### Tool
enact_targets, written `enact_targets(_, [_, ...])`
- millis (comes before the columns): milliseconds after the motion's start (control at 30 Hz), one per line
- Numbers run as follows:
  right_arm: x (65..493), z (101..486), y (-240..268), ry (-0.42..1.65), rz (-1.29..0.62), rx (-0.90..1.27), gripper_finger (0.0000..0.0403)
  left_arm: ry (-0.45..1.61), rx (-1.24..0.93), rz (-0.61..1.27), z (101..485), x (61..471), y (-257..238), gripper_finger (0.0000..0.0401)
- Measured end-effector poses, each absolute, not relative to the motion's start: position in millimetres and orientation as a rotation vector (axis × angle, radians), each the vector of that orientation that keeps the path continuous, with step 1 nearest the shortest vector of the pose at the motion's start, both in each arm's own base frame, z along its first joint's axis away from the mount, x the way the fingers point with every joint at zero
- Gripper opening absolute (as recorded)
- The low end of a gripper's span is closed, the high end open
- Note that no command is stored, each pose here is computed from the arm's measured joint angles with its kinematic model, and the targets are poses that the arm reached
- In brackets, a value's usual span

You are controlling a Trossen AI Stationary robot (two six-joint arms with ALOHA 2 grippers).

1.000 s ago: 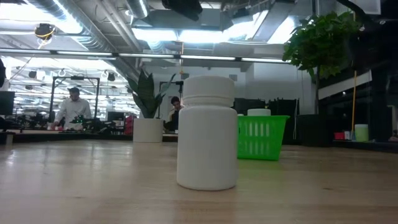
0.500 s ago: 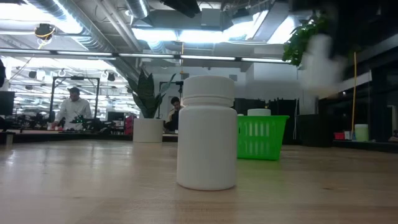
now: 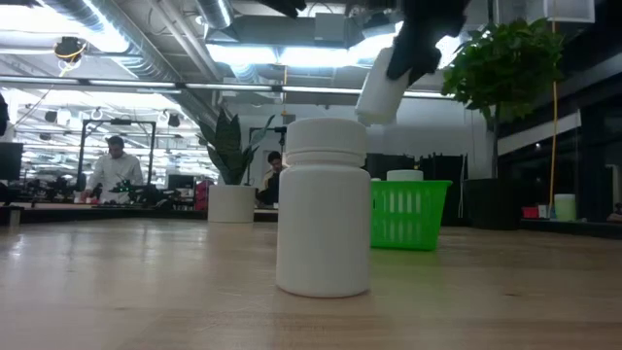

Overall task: Pick and place pill bottles into a basket
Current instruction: Put the white pill bottle into the green bin

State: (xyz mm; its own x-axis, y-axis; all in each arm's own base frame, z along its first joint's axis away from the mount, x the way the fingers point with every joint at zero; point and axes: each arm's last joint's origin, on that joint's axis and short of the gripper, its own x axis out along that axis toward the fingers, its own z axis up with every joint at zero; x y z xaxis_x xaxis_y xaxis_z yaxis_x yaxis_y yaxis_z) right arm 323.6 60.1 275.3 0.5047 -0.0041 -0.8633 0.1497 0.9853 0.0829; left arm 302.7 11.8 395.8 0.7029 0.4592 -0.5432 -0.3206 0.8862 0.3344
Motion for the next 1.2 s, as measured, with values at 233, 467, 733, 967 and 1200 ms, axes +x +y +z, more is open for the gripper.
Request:
enact_targets(233, [355, 257, 65, 1.075, -0.042, 0.087, 0.0164, 0.654, 0.222, 0.442, 400, 297, 12, 0.0255])
enact_targets(467, [366, 242, 60, 1.120, -0.003, 0.117, 0.0164, 0.660, 0.222, 0.436, 400, 296, 12, 0.0255])
enact_targets(733, [370, 243, 54, 1.080, -0.003, 0.122, 0.0164, 0.661, 0.219, 0.426, 400, 296, 11, 0.0255])
enact_targets(967, [376, 232, 55, 1.103, 0.006, 0.130, 0.0164, 0.663, 0.217, 0.418, 399, 296, 11, 0.0255])
enact_targets(1200, [381, 221, 55, 1.132, 0.015, 0.141, 0.0164, 0.670, 0.218, 0.414, 399, 296, 11, 0.0255])
